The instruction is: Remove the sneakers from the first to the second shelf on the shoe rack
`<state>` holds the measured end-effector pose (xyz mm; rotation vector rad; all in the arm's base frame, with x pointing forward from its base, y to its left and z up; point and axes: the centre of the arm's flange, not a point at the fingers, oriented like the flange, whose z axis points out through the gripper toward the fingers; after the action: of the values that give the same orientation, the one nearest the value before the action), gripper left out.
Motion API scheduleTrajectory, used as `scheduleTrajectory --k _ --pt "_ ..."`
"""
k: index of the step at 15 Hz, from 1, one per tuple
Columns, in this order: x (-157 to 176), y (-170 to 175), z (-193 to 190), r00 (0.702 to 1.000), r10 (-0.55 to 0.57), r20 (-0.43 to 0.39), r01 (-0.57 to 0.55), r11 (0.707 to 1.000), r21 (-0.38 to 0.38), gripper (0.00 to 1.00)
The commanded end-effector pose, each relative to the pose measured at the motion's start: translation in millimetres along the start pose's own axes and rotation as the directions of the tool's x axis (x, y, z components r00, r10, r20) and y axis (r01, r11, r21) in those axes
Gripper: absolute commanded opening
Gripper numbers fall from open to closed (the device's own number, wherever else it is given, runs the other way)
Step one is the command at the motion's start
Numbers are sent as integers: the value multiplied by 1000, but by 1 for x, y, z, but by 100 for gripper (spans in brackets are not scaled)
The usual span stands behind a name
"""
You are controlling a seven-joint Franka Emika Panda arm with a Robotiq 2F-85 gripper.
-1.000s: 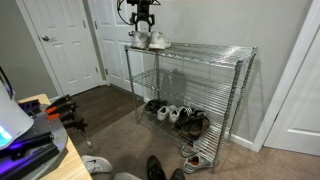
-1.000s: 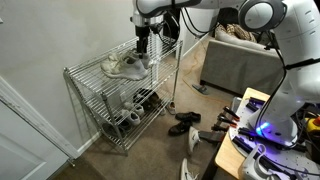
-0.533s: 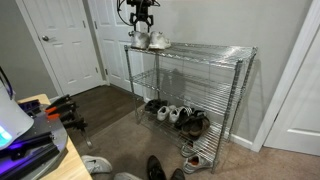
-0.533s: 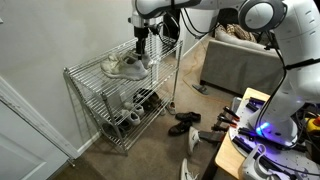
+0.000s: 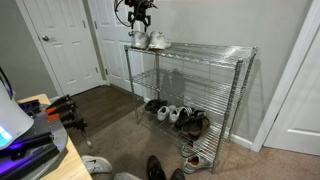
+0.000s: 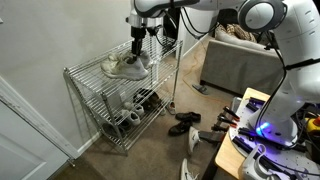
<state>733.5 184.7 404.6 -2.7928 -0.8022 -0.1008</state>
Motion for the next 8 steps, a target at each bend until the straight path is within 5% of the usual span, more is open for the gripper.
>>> scheduleTrajectory --k 1,8 --pt "7 -8 6 996 9 -89 -12 999 -36 100" --pt "15 -7 19 979 5 -203 -40 985 -169 100"
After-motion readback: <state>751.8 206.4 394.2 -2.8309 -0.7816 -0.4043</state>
